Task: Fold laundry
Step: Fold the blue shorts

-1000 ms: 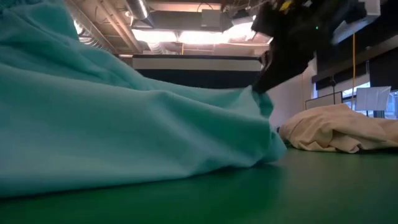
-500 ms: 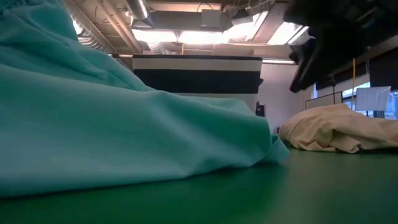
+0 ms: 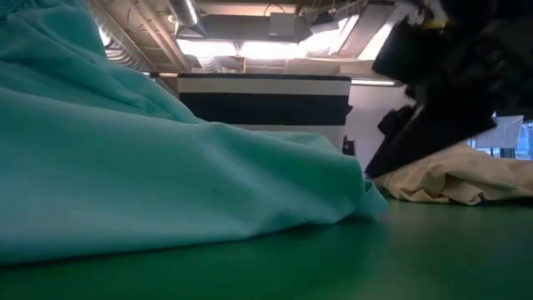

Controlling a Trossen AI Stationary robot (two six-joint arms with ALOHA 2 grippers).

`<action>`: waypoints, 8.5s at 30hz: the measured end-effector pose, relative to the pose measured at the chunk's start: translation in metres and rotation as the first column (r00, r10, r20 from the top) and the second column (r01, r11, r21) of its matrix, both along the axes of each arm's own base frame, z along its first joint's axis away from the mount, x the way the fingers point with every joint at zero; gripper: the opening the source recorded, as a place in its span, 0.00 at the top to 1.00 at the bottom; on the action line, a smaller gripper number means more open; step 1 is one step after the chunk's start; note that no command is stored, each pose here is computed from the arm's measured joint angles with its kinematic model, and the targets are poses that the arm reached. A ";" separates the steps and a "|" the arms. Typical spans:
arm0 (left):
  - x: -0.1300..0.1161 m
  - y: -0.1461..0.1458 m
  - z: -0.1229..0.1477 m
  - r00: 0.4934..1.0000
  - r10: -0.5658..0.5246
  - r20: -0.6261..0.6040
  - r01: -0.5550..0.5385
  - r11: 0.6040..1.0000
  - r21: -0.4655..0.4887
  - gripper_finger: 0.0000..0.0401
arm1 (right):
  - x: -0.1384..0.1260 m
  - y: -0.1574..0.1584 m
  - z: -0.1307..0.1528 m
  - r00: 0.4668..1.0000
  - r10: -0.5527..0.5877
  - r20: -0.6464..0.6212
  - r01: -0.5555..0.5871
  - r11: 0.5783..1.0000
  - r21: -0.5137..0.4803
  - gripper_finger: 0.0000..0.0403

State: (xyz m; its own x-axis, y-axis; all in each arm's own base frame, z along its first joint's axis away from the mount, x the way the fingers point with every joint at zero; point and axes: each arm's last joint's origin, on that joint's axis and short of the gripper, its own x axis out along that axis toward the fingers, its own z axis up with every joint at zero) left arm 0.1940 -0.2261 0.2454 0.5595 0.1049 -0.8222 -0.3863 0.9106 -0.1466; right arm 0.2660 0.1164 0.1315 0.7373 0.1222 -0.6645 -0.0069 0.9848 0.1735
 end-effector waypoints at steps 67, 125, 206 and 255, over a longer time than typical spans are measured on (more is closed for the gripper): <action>-0.001 0.000 0.000 1.000 -0.008 -0.021 0.008 1.000 -0.006 0.99 | 0.059 -0.023 0.034 0.941 0.223 -0.254 -0.335 0.716 -0.612 0.49; -0.004 -0.065 0.035 0.900 -0.178 0.397 0.111 0.976 0.186 0.99 | 0.043 -0.059 0.162 0.956 0.248 0.158 -0.048 0.661 -0.749 1.00; -0.016 -0.007 0.014 0.959 0.183 -0.216 -0.151 0.976 0.156 0.76 | 0.157 -0.052 0.057 0.885 0.399 -0.241 -0.454 0.854 -0.252 0.98; 0.055 0.030 -0.002 0.952 -0.108 -0.286 0.116 0.993 0.012 0.76 | 0.077 -0.129 0.058 0.997 -0.073 -0.039 0.052 0.920 -0.389 0.98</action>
State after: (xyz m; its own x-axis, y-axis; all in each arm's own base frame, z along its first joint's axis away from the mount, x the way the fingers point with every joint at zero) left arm 0.2493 -0.1959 0.2438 0.3121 0.0805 -0.9466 -0.3037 0.9526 -0.0191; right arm 0.3427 -0.0124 0.1894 0.6982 -0.1977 -0.6881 0.0552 0.9731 -0.2235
